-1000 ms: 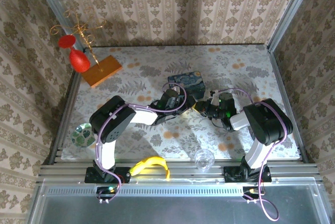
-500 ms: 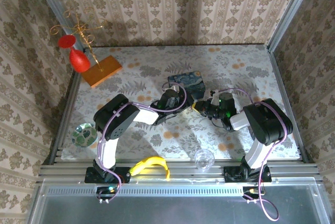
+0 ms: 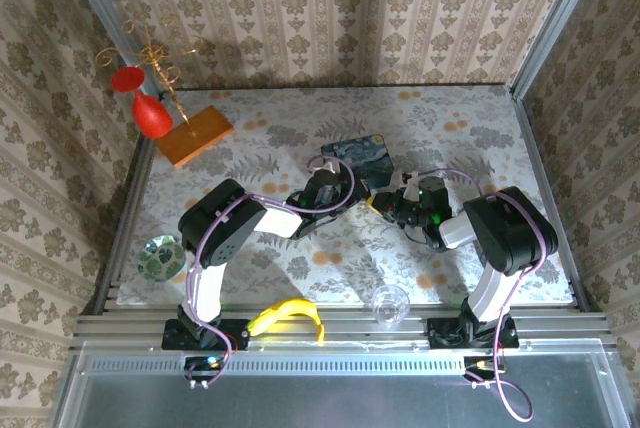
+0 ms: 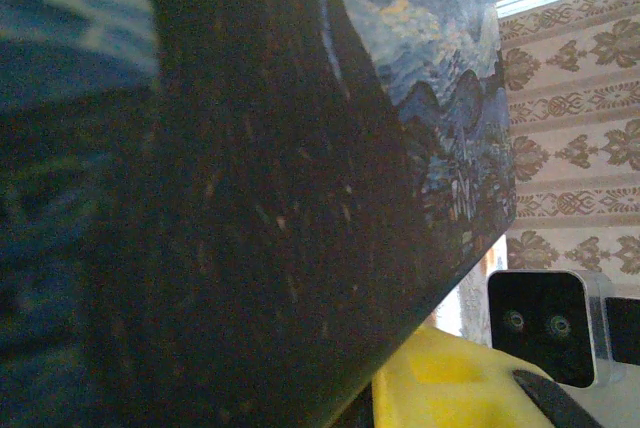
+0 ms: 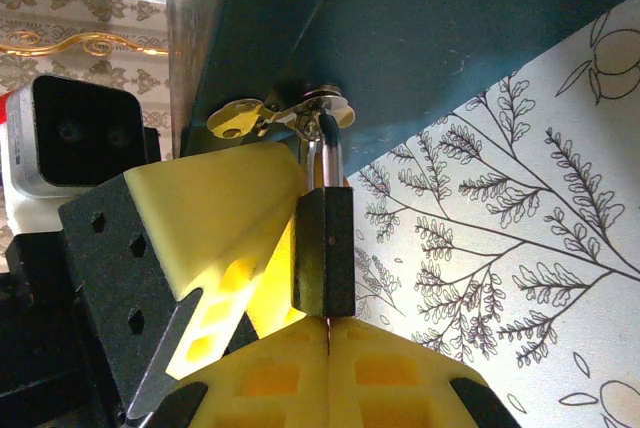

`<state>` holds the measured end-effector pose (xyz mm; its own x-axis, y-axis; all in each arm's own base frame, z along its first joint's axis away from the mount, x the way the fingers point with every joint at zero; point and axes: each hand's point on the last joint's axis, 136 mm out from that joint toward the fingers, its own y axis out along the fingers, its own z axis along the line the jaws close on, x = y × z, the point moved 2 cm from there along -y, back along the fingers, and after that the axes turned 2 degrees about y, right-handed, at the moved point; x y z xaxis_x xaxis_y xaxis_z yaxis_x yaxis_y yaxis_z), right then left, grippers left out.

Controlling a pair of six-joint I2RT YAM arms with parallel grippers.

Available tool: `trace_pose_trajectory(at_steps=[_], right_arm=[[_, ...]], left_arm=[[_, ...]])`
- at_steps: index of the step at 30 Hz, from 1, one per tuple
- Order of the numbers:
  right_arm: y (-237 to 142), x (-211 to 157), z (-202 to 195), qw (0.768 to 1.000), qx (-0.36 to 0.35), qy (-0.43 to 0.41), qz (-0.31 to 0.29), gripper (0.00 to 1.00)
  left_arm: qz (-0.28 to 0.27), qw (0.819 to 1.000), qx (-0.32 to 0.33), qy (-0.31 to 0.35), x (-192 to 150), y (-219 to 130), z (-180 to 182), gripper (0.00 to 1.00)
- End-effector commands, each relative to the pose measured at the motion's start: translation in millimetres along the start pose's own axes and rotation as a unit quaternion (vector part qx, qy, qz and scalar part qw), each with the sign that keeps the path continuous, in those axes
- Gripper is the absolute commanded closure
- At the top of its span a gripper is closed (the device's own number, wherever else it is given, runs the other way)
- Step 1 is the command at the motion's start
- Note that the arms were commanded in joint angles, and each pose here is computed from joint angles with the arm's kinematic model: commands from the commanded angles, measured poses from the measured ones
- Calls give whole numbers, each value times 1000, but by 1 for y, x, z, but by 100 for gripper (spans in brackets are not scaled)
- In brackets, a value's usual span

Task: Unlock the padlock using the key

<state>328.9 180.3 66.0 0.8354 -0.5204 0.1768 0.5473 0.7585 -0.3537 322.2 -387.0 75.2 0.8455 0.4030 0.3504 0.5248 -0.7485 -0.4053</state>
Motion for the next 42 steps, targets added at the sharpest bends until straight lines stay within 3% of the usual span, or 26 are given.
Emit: trace_pose_trajectory(at_steps=[1,10,14,18,30,39,42], right_arm=[[4,11,3,1000,4,2,-16,100],[13,16,7,999,39,26,-20,100],[16,16,5,998,48,34,-19,100],[15,15,2,998,43,35,-20,100],[8,15,2,999,17,22,-23,100],[9,16,4,999,19,21,-22,100],[9,16,4,999,19,20,-22,100]], left_arm=[[-3,1000,-26,-6,0,-1,-9,76],[21,998,-43,-29,-13,5,-8,57],[27,998,-46,-36,-18,7,-7,57],[21,998,-44,-35,-13,5,-6,65],[2,999,-39,-7,5,8,-11,63],[-4,1000,-29,-10,14,15,-1,41],[1,1000,-27,-10,15,19,-1,40]])
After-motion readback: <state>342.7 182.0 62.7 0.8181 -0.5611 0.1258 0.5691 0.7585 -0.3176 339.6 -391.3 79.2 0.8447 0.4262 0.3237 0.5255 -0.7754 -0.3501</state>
